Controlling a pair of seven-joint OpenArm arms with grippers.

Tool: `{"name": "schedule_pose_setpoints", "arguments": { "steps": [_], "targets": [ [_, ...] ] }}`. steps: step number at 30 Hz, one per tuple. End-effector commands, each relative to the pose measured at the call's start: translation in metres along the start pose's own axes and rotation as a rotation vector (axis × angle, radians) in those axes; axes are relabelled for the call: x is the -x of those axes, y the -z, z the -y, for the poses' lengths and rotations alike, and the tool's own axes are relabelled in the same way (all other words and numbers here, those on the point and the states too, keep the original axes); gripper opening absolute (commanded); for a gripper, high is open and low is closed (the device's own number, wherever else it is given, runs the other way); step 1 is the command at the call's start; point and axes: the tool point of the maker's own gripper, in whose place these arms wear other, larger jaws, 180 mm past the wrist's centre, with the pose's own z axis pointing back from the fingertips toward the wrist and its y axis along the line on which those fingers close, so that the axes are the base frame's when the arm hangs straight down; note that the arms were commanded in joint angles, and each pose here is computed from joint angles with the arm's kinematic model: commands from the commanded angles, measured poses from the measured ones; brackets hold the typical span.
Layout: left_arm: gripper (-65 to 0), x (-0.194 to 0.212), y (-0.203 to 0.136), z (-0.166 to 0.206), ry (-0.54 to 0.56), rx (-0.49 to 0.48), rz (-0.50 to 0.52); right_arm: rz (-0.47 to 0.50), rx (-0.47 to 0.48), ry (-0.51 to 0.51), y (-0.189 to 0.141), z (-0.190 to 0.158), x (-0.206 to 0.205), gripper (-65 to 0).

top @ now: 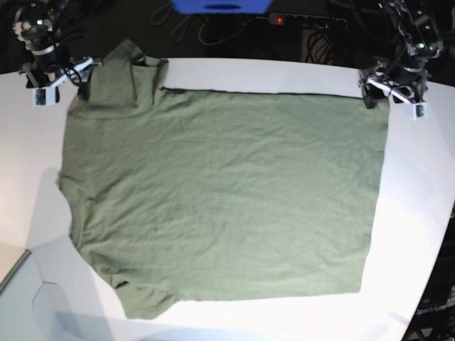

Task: Layout the t-shirt on the table in an organized manner, then fold the t-shirt properly
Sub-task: 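Open both grippers and reposition them at the shirt's collar-side corners, then grasp the collar-side corners of the shirt with both grippers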

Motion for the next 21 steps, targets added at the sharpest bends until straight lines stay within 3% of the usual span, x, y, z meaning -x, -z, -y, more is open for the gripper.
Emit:
{"name": "schedule_pose_setpoints", "arguments": {
  "steps": [1, 5, 7, 11, 19, 21],
  "targets": [
    [-20.6, -0.0074, -0.001, -0.0019, 0.01, -0.001, 0.014, 0.044, -0.001, -0.01, -0.0029, 0.002, -0.0115, -22.4],
    [-22.7, -0.0115, 0.0006, -0.0009, 0.008, 0.001, 0.023, 0.043, -0.001, -0.01, -0.0031, 0.002, -0.0109, -22.4],
    [-29.4, -0.0122, 0.0008, -0.0007, 0.008, 0.001, 0.025, 0.041, -0.001, -0.01, -0.0034, 0.002, -0.0104, -22.4],
    [-49.6, -0.0117, 0.001, -0.0008, 0.007, 0.001, 0.024, 0.04, -0.001, -0.01, -0.0037, 0.002, -0.0098, -22.4],
    [-50.0, -0.009, 0.0084, -0.0068, -0.009, 0.001, 0.007, 0.038, -0.001, -0.01, -0.0039, 0.002, -0.0092, -22.4],
    [-54.1, -0.01, 0.0081, -0.0065, -0.008, 0.001, 0.01, 0.038, -0.001, -0.01, -0.0039, 0.002, -0.0092, -22.4]
  ]
}}
